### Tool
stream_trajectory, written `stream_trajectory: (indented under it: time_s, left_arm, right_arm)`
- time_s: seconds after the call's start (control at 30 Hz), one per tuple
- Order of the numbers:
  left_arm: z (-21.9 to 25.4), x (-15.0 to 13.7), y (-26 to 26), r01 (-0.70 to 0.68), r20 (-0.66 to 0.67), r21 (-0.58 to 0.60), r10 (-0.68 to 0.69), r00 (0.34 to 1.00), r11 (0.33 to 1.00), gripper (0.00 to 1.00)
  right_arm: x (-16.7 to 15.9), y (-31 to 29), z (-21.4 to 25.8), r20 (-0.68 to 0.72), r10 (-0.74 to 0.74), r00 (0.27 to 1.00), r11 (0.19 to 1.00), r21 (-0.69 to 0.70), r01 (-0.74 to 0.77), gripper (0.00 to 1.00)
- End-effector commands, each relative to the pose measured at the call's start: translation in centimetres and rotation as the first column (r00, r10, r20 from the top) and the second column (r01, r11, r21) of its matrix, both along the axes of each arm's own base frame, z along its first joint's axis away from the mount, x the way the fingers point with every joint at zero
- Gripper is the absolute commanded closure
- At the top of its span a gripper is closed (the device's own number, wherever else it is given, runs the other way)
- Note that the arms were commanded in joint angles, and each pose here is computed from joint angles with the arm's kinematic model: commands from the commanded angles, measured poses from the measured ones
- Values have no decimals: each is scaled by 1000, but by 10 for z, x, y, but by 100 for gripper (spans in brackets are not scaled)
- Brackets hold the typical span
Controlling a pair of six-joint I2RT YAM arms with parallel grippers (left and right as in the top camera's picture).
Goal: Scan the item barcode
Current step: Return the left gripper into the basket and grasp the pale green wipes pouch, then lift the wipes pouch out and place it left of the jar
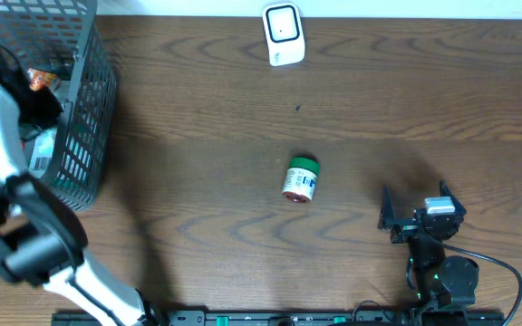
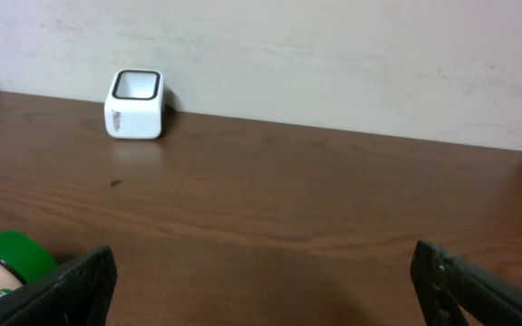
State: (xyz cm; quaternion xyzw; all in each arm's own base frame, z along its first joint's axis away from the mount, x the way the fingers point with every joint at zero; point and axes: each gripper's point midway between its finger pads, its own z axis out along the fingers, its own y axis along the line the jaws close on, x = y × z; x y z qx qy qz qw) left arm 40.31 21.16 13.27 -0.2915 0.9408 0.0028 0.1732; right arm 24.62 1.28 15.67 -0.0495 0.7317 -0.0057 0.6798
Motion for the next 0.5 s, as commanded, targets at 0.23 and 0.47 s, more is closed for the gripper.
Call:
stream_trajectory:
  time_s: [0.23,0.47]
  left_arm:
    - [191,-42,6,-268,460,96,196,866,959,93]
    - [243,-78,-66,-132,565,-64,145,812,989,92]
  right_arm:
    - [0,-2,0,1,-6,1000,1000,-5,6,1]
    - [0,-2,0,1,-6,1000,1000,-5,6,1]
